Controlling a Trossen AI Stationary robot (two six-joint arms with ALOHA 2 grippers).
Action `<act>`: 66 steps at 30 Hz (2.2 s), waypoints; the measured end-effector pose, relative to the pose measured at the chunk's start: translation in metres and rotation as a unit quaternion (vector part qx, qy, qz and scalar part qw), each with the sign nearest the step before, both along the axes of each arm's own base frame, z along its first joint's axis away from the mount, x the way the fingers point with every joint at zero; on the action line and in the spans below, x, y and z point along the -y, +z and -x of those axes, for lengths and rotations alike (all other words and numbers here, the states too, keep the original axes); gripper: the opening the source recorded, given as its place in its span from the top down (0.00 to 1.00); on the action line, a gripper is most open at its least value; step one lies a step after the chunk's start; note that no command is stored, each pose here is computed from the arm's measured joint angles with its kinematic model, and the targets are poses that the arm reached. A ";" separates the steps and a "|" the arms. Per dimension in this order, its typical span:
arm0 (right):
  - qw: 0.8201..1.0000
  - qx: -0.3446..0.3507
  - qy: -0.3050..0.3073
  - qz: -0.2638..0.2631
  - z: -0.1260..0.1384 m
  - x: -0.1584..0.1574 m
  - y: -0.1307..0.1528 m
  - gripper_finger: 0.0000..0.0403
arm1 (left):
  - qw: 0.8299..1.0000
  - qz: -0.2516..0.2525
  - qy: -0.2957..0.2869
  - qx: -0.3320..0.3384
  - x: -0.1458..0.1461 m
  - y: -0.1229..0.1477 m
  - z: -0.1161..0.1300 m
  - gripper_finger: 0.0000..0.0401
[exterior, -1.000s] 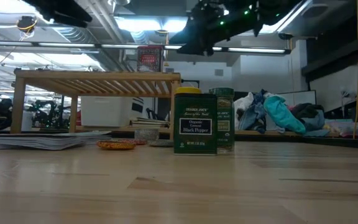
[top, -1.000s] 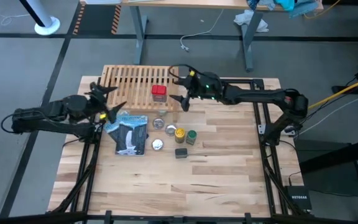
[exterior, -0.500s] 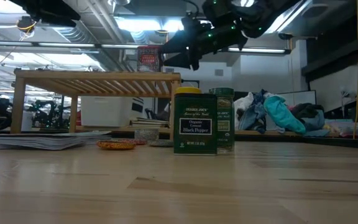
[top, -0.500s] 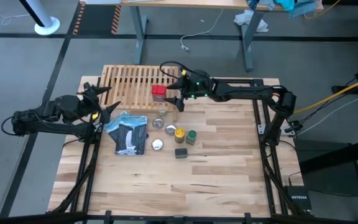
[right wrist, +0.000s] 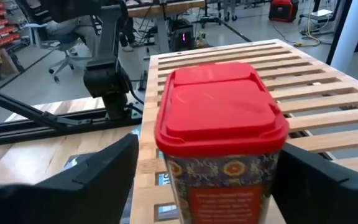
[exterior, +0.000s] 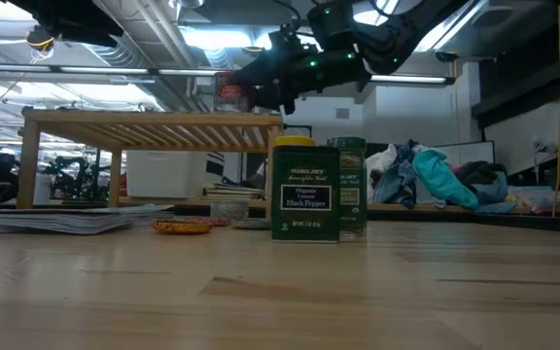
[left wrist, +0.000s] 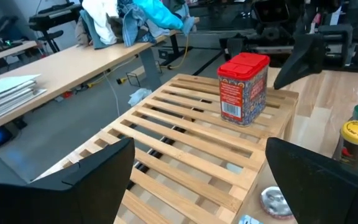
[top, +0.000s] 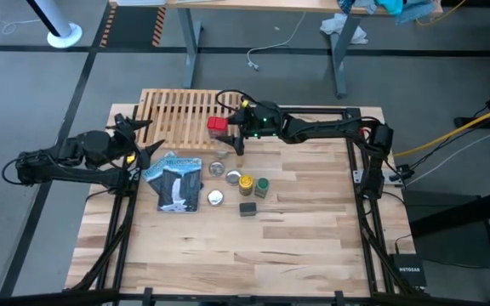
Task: Shelf spices
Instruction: Remove the red seasoning can from the shelf
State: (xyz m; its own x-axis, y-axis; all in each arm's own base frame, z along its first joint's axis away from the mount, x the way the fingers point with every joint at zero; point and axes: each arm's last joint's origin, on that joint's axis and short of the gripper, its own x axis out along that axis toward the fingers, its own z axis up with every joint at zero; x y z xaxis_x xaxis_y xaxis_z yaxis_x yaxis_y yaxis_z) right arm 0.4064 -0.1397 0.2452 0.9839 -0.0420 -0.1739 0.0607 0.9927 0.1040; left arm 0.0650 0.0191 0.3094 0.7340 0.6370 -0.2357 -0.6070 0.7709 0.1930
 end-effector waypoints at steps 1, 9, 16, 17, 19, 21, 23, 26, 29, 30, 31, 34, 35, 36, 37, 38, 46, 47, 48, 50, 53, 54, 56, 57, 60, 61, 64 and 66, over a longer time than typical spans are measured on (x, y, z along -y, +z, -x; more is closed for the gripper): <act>1.000 -0.001 -0.001 0.000 0.000 0.000 -0.001 0.21 | 1.000 0.000 0.000 0.000 0.000 0.000 0.000 0.11; 1.000 0.018 -0.002 0.007 -0.001 0.001 0.003 0.51 | 1.000 0.001 0.000 0.001 0.000 0.000 0.000 0.11; 1.000 0.027 0.001 0.010 -0.001 0.001 0.004 0.52 | 1.000 0.000 0.000 0.000 0.000 0.000 0.000 0.11; 0.999 0.034 0.007 0.006 -0.001 0.000 0.006 0.52 | 1.000 0.000 0.000 0.000 0.000 0.000 0.000 0.11; 0.999 0.044 0.027 -0.008 -0.002 -0.001 0.010 0.52 | 1.000 -0.001 0.000 -0.001 0.000 0.000 0.000 0.11; 0.997 0.051 0.047 -0.016 -0.002 -0.001 0.018 0.52 | 1.000 -0.006 -0.002 -0.006 0.000 0.000 0.000 0.11; 0.997 0.056 0.057 -0.015 0.000 -0.003 0.028 0.52 | 1.000 -0.009 -0.003 -0.011 0.000 -0.001 0.001 0.11; 0.996 0.059 0.065 -0.008 0.009 -0.007 0.047 0.52 | 1.000 -0.004 -0.002 -0.015 0.000 -0.004 0.009 0.11; 0.996 0.050 0.071 0.008 0.024 -0.012 0.067 0.52 | 1.000 0.010 0.003 0.002 0.000 -0.006 0.021 0.11; 0.996 0.047 0.072 0.014 0.030 -0.014 0.075 0.52 | 1.000 0.015 0.005 0.009 0.000 -0.006 0.025 0.11; 0.996 0.042 0.072 0.020 0.036 -0.016 0.082 0.52 | 1.000 0.018 0.005 0.019 0.000 -0.007 0.029 0.11; 0.997 0.025 0.070 0.031 0.055 -0.023 0.100 0.52 | 0.999 0.020 0.003 0.048 0.001 -0.006 0.041 0.11; 0.997 0.019 0.071 0.034 0.060 -0.025 0.104 0.52 | 0.998 0.020 0.000 0.057 0.001 -0.006 0.045 0.11; 0.997 0.013 0.072 0.032 0.066 -0.027 0.108 0.52 | 0.998 0.021 -0.006 0.064 0.001 -0.006 0.048 0.11; 0.997 0.005 0.074 0.028 0.071 -0.029 0.112 0.52 | 0.997 0.022 -0.014 0.070 0.002 -0.007 0.051 0.11; 0.997 0.001 0.077 0.026 0.077 -0.031 0.115 0.52 | 0.997 0.023 -0.023 0.076 0.002 -0.007 0.054 0.11; 0.996 -0.043 0.082 0.005 0.108 -0.043 0.126 0.52 | 0.993 0.021 -0.060 0.098 0.004 -0.008 0.065 0.11; 0.996 -0.047 0.081 0.003 0.112 -0.045 0.125 0.52 | 0.993 0.021 -0.060 0.097 0.004 -0.008 0.065 0.11; 0.996 -0.046 0.081 0.001 0.115 -0.046 0.125 0.52 | 0.993 0.022 -0.062 0.097 0.004 -0.009 0.065 0.11; 0.995 -0.052 0.080 -0.002 0.123 -0.049 0.126 0.52 | 0.992 0.023 -0.073 0.096 0.005 -0.009 0.064 0.11; 0.996 -0.074 0.058 -0.005 0.139 -0.054 0.128 0.52 | 0.992 0.025 -0.083 0.095 0.005 -0.009 0.064 0.11; 0.995 -0.083 0.046 -0.005 0.146 -0.055 0.129 0.52 | 0.992 0.025 -0.083 0.095 0.005 -0.009 0.064 0.11; 0.995 -0.102 0.023 -0.005 0.160 -0.059 0.128 0.52 | 0.992 0.024 -0.083 0.095 0.005 -0.009 0.064 0.11; 0.994 -0.106 0.015 -0.006 0.167 -0.061 0.128 0.52 | 0.992 0.025 -0.083 0.095 0.005 -0.009 0.064 0.11; 0.994 -0.108 -0.003 -0.024 0.185 -0.067 0.121 0.52 | 0.992 0.025 -0.083 0.095 0.005 -0.009 0.064 0.11; 0.994 -0.108 -0.009 -0.032 0.190 -0.069 0.116 0.52 | 0.992 0.025 -0.083 0.095 0.005 -0.009 0.064 0.11; 0.991 -0.120 -0.030 -0.058 0.205 -0.073 0.093 0.52 | 0.992 0.025 -0.083 0.095 0.005 -0.009 0.064 0.11; 0.989 -0.121 -0.042 -0.075 0.212 -0.075 0.074 0.52 | 0.992 0.025 -0.083 0.095 0.005 -0.009 0.064 0.11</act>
